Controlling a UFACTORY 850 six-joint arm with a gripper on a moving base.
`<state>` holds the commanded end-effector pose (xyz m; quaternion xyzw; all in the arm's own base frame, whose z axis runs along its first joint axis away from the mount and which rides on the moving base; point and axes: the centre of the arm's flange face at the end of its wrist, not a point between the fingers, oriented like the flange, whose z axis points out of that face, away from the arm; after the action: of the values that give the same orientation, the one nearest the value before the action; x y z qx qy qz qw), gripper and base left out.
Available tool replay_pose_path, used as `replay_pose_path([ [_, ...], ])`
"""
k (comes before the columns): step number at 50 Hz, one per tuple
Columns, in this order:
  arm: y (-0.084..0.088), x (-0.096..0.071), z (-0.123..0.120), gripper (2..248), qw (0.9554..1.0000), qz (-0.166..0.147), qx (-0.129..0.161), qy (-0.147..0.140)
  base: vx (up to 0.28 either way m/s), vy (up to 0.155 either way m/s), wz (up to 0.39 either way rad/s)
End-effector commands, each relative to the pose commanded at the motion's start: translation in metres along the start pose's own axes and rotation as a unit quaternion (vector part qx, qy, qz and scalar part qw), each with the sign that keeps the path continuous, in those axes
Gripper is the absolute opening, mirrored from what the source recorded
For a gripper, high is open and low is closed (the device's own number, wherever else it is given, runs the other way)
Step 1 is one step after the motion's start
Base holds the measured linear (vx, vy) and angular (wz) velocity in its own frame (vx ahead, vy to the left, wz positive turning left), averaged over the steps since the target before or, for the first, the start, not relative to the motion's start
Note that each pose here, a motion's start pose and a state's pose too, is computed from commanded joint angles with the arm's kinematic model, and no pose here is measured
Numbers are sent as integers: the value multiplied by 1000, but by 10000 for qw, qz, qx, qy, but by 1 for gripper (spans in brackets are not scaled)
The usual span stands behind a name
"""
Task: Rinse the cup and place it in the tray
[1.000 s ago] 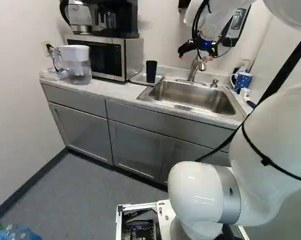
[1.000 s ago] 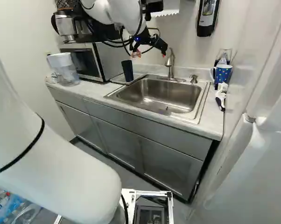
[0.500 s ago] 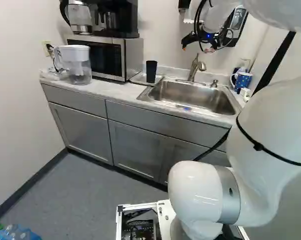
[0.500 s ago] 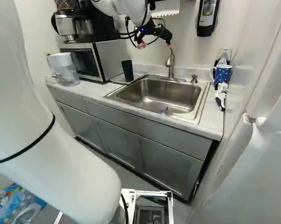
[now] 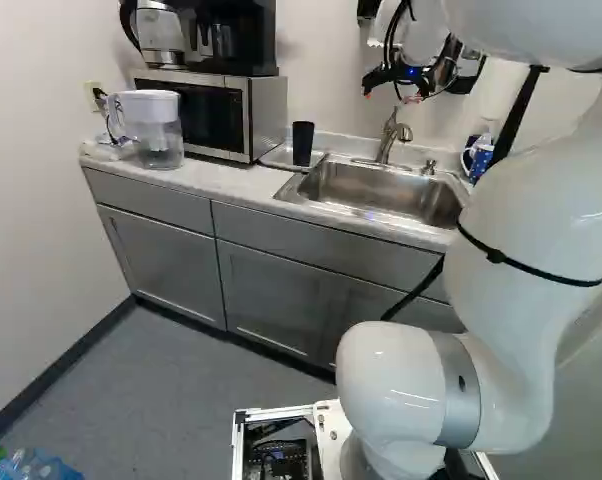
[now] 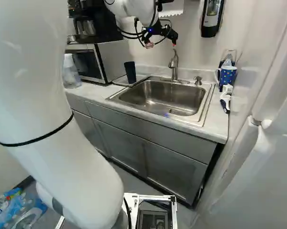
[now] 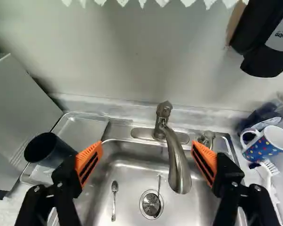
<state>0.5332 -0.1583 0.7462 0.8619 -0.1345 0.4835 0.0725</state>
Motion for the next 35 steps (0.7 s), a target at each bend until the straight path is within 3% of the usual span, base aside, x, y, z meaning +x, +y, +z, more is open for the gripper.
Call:
replay_pose_path([
  [35,-9,37,63,247,9997,-28,61,244,0,0,0],
])
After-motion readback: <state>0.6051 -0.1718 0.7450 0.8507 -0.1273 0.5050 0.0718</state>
